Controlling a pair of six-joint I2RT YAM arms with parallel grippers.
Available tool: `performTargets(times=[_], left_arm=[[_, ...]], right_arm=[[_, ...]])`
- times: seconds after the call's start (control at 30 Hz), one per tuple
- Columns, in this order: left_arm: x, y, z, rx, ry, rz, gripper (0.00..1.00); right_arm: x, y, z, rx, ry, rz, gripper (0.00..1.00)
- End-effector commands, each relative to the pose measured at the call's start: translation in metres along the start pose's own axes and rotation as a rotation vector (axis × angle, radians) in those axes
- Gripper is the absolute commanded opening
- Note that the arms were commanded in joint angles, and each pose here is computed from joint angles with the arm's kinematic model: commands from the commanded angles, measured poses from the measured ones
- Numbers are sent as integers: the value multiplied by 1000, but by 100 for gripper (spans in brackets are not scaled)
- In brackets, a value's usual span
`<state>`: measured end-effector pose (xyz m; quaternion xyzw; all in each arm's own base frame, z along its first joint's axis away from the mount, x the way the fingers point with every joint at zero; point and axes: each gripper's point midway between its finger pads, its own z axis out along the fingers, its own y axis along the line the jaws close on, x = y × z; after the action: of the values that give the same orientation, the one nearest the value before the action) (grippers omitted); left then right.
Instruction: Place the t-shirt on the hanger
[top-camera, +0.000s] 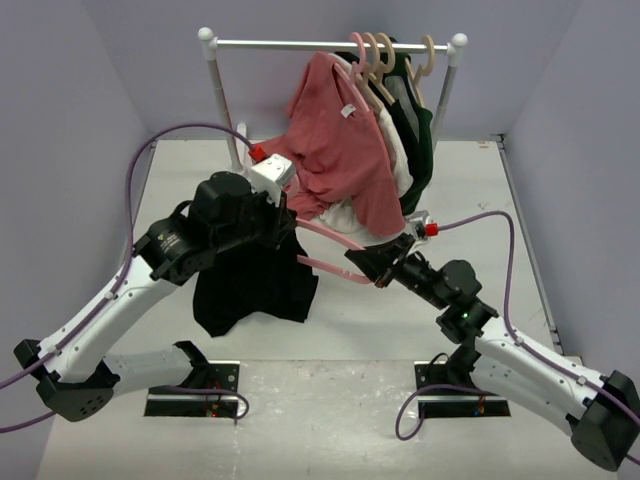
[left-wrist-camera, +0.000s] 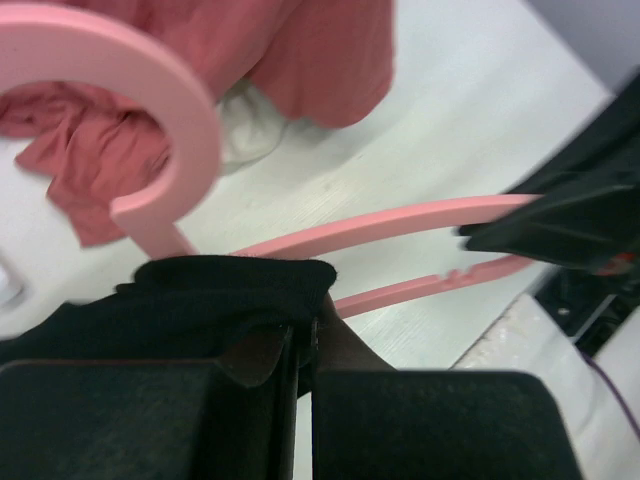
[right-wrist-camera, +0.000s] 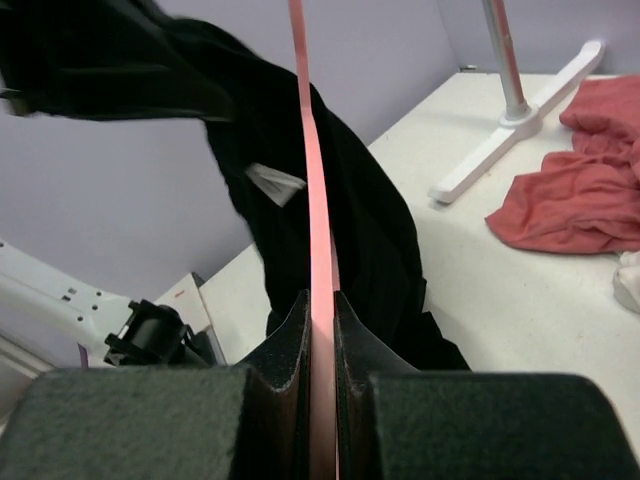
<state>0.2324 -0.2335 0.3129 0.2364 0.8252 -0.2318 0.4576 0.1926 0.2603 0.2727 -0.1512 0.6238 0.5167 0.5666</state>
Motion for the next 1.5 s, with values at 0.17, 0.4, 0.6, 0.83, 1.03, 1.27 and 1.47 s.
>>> performTargets(times=[0.17,0.4,0.6,0.83,1.03,1.27,1.47], left_arm=[[-51,7,-53,-74,-99,64,0],[-71,51,-53,-349,-94,90,0],[-78,82,-51,-529,-94,60,0],[-82,92,-59,-588,-119,61,0],[-78,51,-45,-310,-161,100,0],[-47,26,-24,-133,-85,157,0],[-41,16,-23,-72,-77,169,0]], right_arm=[[-76,-26,-20,217,-393,202,0],[-92,2,-43,130,-406,98,0],[-56,23,-26,56,-19,-150,0],[-46,19,-54,141,202,-243,0],[-62,55,-56,-38,124,-285,0],[-93,67,-47,-84,-71,-266,0],[-117,66,-46,-70,-229,-241,0]])
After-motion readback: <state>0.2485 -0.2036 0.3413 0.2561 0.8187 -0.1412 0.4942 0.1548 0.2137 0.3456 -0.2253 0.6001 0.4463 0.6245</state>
